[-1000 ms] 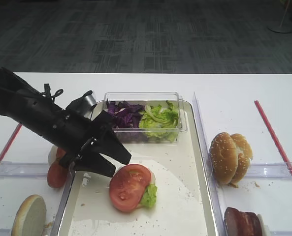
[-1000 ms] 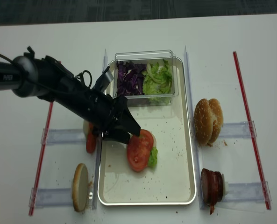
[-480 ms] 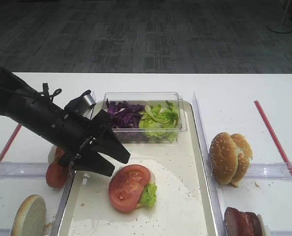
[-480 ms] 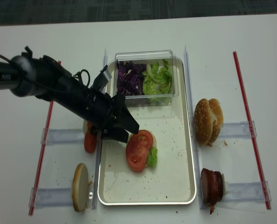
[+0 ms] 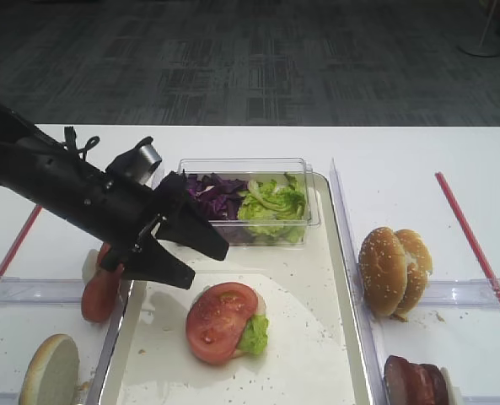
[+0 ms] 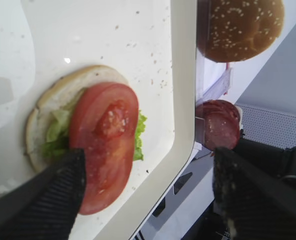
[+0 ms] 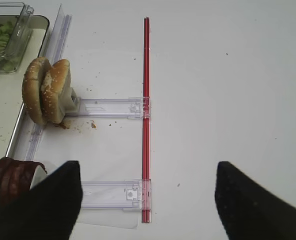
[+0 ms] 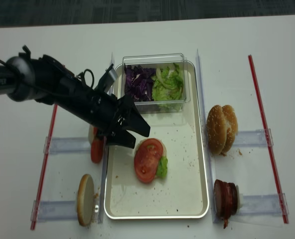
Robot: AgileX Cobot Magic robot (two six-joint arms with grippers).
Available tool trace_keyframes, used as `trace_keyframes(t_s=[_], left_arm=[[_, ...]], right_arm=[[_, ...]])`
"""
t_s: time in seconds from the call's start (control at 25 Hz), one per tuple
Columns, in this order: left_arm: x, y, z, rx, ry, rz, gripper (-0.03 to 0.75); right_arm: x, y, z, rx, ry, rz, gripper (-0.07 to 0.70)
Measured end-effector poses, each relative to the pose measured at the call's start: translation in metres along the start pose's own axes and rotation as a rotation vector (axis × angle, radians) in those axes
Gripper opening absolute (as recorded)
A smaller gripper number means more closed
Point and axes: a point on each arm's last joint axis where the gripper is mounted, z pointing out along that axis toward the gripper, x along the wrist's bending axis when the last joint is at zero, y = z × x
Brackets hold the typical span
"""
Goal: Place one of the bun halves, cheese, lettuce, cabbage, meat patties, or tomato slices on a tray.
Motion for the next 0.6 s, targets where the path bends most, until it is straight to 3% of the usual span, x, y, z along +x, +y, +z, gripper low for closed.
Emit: trace_keyframes(t_s=[0.24,0.6], left_arm=[[-0.028,-0.003,-0.018,-0.063,-0.003,0.085,0.493],[-0.079,0.003,-0.053,-0.175,-0.007,0.256,0.518]], right_arm=[[0.0,0.0,0.0,0.0,0.0,0.0,0.571],[0.0,0.0,0.0,0.0,0.0,0.0,0.571]])
